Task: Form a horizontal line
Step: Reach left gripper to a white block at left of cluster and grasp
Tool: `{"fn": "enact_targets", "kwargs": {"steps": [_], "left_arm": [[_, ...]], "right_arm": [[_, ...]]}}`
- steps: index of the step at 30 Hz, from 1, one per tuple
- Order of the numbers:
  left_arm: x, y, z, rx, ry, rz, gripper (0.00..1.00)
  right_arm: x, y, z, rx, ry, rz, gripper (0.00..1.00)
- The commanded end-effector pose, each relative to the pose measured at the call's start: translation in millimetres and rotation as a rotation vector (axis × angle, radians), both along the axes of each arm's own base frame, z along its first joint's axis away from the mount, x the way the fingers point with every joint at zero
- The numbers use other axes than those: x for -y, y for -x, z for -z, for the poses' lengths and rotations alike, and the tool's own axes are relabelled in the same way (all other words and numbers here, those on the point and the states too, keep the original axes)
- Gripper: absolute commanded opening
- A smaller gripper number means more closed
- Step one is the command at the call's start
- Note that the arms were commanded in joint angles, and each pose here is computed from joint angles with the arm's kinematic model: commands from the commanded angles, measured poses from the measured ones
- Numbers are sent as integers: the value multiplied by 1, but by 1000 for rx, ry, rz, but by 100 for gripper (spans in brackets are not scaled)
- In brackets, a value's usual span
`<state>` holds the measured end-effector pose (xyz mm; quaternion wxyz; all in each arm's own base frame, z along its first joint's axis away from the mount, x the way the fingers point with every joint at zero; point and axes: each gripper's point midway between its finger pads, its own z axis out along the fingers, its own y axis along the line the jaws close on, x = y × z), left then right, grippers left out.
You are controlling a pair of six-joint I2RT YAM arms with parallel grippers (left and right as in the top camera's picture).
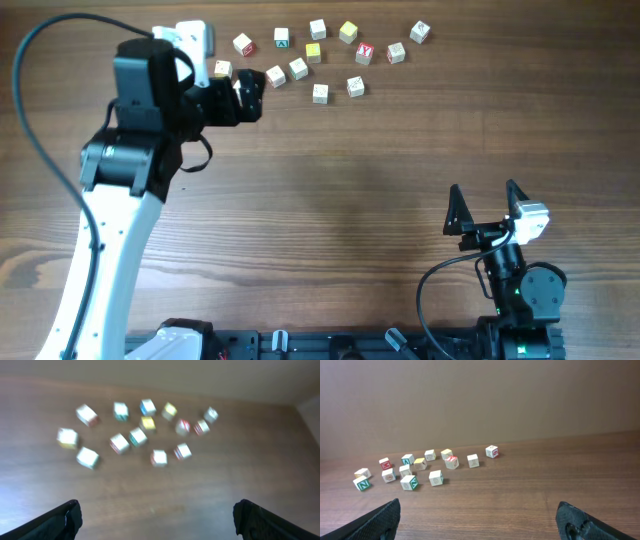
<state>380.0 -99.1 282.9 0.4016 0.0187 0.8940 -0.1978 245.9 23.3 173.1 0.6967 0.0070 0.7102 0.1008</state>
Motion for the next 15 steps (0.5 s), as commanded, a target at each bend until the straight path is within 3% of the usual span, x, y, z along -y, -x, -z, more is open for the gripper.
{"fn": "enact_targets", "kwargs": {"steps": [1, 5, 10, 15], "left_arm": [[20, -1, 13, -72, 73, 82, 100], [21, -21, 22, -72, 98, 44, 100], [-4, -70, 45, -45, 63, -231, 99], [14, -105, 91, -49, 20, -274, 99]], "right_arm": [[4, 0, -3, 14, -8, 23, 100], [4, 0, -3, 14, -8, 23, 100], [4, 0, -3, 14, -7, 23, 100], [4, 0, -3, 14, -7, 23, 100]]}}
